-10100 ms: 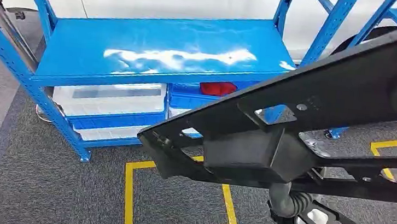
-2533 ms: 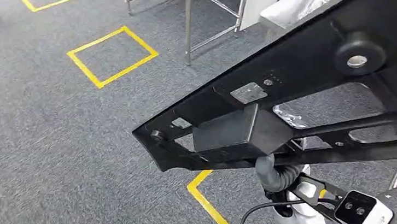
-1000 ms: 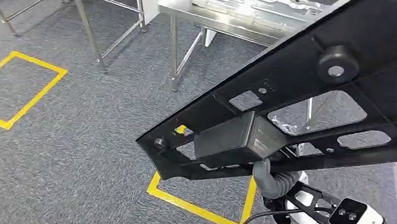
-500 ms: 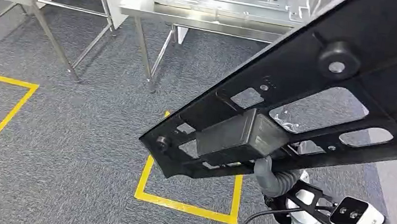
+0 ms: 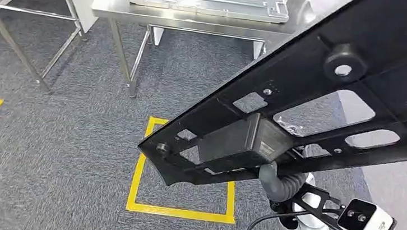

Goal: Take the parts from the cabinet and place them on the table.

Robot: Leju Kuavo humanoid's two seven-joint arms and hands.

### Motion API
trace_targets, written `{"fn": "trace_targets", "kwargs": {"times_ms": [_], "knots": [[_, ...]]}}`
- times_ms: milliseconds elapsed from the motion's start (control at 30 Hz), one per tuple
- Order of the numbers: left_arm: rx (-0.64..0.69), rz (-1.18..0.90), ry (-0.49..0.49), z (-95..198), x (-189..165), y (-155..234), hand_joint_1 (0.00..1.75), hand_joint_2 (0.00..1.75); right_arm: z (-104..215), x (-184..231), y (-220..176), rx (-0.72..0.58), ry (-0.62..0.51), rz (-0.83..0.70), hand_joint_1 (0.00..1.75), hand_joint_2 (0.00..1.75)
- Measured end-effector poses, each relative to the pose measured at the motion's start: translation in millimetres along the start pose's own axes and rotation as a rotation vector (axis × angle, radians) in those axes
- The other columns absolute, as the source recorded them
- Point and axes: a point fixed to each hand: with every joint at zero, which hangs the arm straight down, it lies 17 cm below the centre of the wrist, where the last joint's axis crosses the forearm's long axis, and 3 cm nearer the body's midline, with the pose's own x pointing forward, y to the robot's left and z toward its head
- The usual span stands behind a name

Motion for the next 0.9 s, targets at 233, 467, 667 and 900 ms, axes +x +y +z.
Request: {"fn": "trace_targets", "kwargs": {"times_ms": [233, 467, 667, 900], "knots": [[-0.003, 0.002, -0.003, -0.2, 2.3, -1.8, 0.00, 0.00, -0.4, -0.9, -0.5, 0.001, 0.001, 0.001, 1.75, 1.75], [-0.024, 0.006, 0.000, 0.1, 3.0, -4.8, 0.00, 0.00, -2.3, -1.2, 0.1, 0.010, 0.000, 0.015, 1.75, 1.75], [-0.034, 0.006, 0.000, 0.8, 0.0, -3.4, 0.00, 0.00, 0.6, -3.9, 1.4, 0.007, 0.015, 0.028, 1.75, 1.75], [-0.037, 0.009, -0.010, 0.7, 3.0, -4.3, 0.00, 0.00, -0.6, -2.4, 0.7, 0.005, 0.010, 0.035, 1.75, 1.75]]}}
